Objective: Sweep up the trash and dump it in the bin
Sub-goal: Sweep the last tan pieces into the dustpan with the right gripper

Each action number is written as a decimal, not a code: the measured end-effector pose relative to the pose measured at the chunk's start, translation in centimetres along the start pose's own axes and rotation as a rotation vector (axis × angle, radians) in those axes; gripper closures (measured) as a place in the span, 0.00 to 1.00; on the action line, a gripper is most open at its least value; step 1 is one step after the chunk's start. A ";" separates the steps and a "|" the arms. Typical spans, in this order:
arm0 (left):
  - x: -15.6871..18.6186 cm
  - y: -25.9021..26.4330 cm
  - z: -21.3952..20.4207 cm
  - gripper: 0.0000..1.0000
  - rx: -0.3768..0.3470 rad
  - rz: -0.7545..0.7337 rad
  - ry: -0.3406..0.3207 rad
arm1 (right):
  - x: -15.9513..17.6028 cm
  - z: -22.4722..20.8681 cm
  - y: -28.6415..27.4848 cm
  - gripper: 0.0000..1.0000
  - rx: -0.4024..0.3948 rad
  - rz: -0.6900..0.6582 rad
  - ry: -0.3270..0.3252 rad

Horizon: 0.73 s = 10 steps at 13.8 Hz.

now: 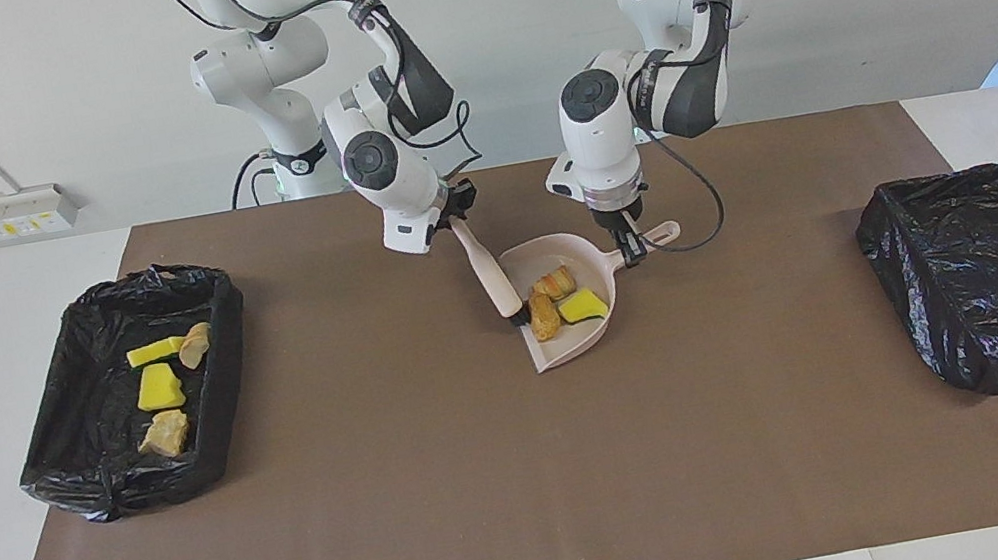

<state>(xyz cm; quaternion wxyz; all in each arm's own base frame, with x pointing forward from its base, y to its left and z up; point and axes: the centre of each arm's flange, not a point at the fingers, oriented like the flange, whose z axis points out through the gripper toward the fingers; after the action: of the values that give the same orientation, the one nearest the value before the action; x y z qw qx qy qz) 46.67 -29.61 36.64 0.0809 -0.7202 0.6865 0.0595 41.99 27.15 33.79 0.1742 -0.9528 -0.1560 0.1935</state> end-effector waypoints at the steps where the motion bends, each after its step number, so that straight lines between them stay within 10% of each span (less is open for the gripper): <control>1: -0.1 -0.2 0.1 0.67 0.004 0.019 0.004 | -0.2 0.3 -0.2 0.74 0.031 0.016 0.018; 10: -1.2 -1.3 0.8 0.67 0.026 0.174 0.027 | -1.0 1.0 -1.8 0.74 0.097 0.035 0.039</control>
<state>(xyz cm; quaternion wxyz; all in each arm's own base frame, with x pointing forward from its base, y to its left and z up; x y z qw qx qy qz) 47.94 -28.19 36.13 0.0757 -0.6574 0.7482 0.0479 40.27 28.68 33.92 0.2198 -0.9495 -0.1261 0.1851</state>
